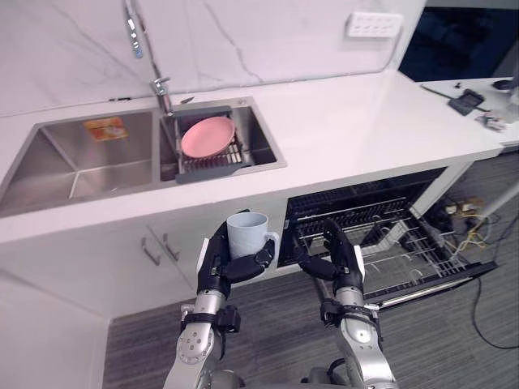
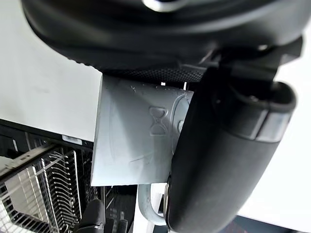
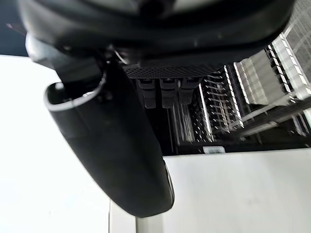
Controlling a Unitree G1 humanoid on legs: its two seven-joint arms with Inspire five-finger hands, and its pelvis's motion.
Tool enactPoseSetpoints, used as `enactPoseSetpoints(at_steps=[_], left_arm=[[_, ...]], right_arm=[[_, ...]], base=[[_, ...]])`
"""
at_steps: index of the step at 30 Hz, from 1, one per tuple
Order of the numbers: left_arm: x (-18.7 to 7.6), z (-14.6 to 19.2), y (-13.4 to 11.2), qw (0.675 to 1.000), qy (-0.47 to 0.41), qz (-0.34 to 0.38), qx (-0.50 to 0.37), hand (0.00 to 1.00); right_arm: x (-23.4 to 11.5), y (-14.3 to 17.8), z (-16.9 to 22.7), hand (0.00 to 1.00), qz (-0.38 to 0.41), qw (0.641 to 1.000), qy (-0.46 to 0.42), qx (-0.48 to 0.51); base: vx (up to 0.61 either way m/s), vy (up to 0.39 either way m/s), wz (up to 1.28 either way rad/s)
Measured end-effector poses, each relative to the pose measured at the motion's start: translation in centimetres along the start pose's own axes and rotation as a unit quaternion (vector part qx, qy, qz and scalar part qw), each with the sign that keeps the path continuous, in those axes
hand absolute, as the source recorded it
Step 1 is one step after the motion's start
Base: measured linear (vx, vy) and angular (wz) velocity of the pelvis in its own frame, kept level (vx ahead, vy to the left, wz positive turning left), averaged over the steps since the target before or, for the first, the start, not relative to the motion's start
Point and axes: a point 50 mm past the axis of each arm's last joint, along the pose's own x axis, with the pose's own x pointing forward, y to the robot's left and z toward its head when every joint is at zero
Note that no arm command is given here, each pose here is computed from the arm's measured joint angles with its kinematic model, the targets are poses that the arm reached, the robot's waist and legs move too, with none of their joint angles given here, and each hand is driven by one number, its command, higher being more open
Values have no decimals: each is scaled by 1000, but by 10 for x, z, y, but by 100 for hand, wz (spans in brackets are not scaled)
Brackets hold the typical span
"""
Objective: Walk over to the sink, pick up the cup, carry it to the dishwasher, place the cup inside the dishwasher, then close the dishwasher door
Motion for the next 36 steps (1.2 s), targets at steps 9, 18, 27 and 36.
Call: enactPoseSetpoints(at_steps=[9,18,27,36], left_arm=[[3,4,-15,999,-10,-3,-37,30],[-1,-4,-18,999,7,-43,-15,30],[0,-1,-13,999,-5,-40,17,30],[8,3,-8,999,-12,-23,37,30]], right_arm=[[-10,-21,-13,90,-16,999,24,-32],[-4,-28,-10,90,-35,999,21,-26],[-5,-19,0,90,-23,1000,0,-1],[-10,-12,32,90,8,996,-74,41]], base=[[219,-121,8],[153,119,-8],[-16,72,-14],[-13,-7,-30]])
